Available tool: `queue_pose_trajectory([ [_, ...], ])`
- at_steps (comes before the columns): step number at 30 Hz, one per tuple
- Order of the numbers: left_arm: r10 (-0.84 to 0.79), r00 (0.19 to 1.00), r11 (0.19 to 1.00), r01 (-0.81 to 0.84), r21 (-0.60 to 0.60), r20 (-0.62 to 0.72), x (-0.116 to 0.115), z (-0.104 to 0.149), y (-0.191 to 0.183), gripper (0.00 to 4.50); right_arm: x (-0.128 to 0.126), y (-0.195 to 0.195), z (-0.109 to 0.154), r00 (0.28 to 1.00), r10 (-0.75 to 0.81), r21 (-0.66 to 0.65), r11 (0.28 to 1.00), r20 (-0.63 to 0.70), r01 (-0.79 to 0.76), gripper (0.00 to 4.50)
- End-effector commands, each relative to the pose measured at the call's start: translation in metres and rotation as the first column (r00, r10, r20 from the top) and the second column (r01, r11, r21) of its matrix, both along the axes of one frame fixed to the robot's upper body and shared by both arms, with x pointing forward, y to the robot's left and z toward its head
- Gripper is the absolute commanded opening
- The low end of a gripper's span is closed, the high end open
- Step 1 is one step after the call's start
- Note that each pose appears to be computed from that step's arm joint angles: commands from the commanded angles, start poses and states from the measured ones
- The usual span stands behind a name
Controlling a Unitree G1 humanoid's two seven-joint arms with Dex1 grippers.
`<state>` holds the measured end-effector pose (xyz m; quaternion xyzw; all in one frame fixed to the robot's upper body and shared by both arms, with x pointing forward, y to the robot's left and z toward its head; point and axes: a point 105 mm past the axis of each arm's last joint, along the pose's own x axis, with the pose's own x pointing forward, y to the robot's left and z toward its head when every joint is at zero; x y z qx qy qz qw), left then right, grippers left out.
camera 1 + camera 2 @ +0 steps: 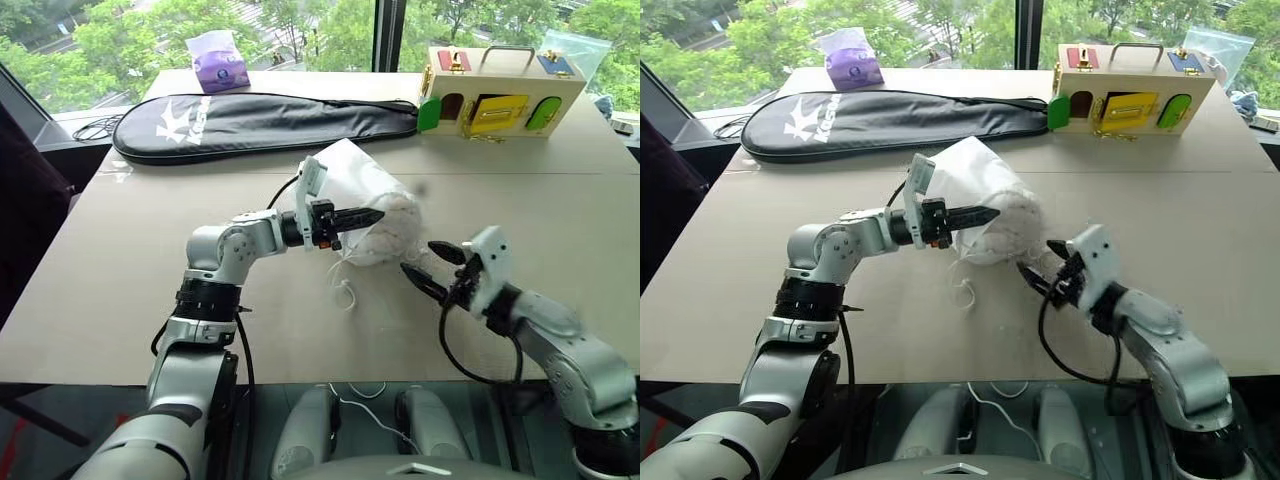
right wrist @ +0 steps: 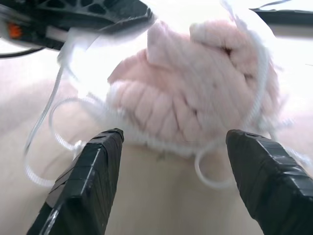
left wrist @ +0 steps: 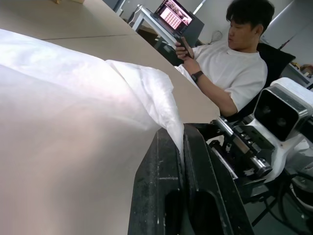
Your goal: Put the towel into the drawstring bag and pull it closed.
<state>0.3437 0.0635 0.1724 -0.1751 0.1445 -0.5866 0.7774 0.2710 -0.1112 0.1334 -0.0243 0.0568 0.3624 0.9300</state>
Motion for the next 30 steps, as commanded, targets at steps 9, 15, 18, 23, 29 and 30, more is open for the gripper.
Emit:
queue_pose_trajectory([
  [9,-0.005,0.998,1.0,0.005,-0.012,0.061,0.004,0.009,-0.002,0.0,0.034,-0.004,-0.03,0.993,-0.086,-0.247,0.963,0.076,0.103,3.6],
  [15,0.004,0.998,1.0,-0.004,-0.01,0.068,0.004,0.01,0.0,0.0,0.057,0.009,-0.028,0.99,-0.094,-0.206,0.972,0.104,0.114,3.6],
  [18,0.009,0.998,1.0,-0.008,-0.011,0.07,0.005,0.01,0.001,0.0,0.059,0.009,-0.032,0.99,-0.105,-0.2,0.972,0.098,0.123,3.06],
  [23,0.017,0.998,1.0,-0.017,-0.005,0.059,0.006,0.009,0.002,0.0,0.052,0.003,-0.031,0.989,-0.11,-0.185,0.975,0.095,0.127,1.09],
  [29,0.022,1.0,0.999,-0.021,-0.047,0.019,0.009,0.013,0.0,0.0,0.061,-0.026,0.001,0.949,-0.265,-0.076,0.957,0.172,0.281,0.05],
  [30,0.029,0.999,0.999,-0.028,-0.038,0.024,0.011,0.013,0.0,0.0,0.066,-0.036,0.01,0.927,-0.323,-0.047,0.94,0.191,0.338,0.05],
])
